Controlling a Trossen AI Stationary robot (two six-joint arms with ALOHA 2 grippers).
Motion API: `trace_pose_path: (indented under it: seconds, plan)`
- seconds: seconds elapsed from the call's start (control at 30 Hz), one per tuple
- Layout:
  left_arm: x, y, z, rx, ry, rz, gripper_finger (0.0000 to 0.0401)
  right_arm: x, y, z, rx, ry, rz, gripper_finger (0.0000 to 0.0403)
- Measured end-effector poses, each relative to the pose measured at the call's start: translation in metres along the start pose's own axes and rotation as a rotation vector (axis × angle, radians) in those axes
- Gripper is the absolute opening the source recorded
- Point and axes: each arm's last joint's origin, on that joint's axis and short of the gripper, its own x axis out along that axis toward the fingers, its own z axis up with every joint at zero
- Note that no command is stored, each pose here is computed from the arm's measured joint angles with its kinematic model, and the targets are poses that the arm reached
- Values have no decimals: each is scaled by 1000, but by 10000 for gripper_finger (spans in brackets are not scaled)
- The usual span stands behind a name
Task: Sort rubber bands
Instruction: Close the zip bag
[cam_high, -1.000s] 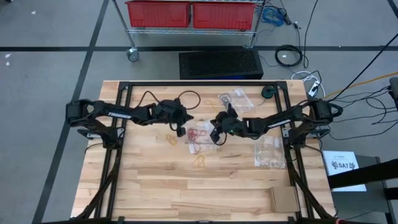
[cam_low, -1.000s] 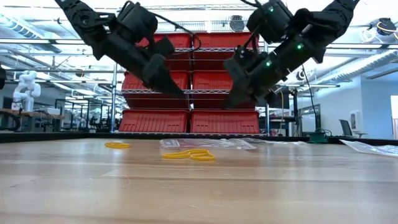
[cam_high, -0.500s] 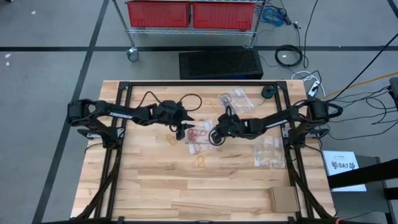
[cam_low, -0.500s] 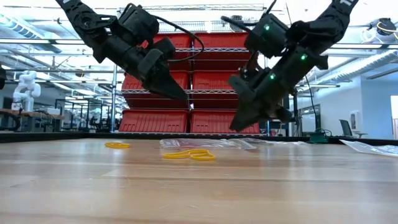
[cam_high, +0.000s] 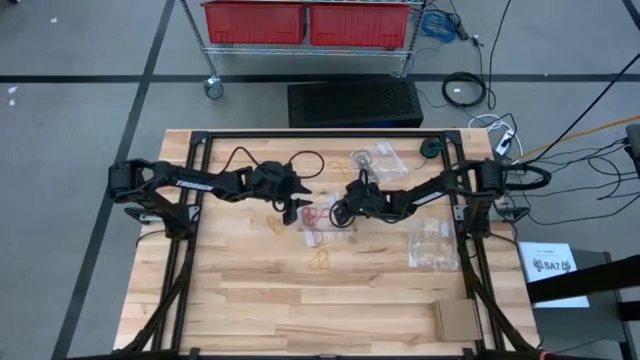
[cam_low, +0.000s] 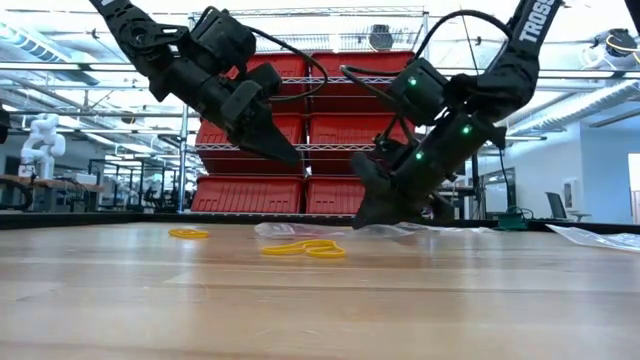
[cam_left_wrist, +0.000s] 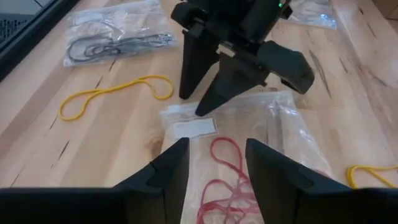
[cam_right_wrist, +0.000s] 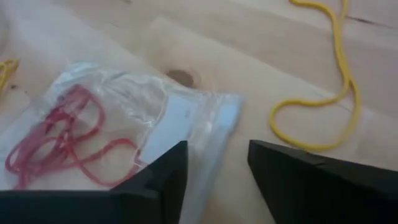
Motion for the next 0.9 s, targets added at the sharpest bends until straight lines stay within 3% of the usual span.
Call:
trace_pose_path:
  seconds: [0.27,0.4,0.73,0.9]
  plan:
    - [-1,6,0,-7,4,106,162,-5,10,-4,-106,-36,32,11]
    - [-6,11,1,-15,6,108,162,-11,18,-4,-180,-50,51,9]
    - [-6,0,3,-13,-21,-208,162,-33,74,20,-440,-238,1,1]
    - [-6,-5,3,-29,-21,-230,162,-60,108,35,-537,-269,-20,1]
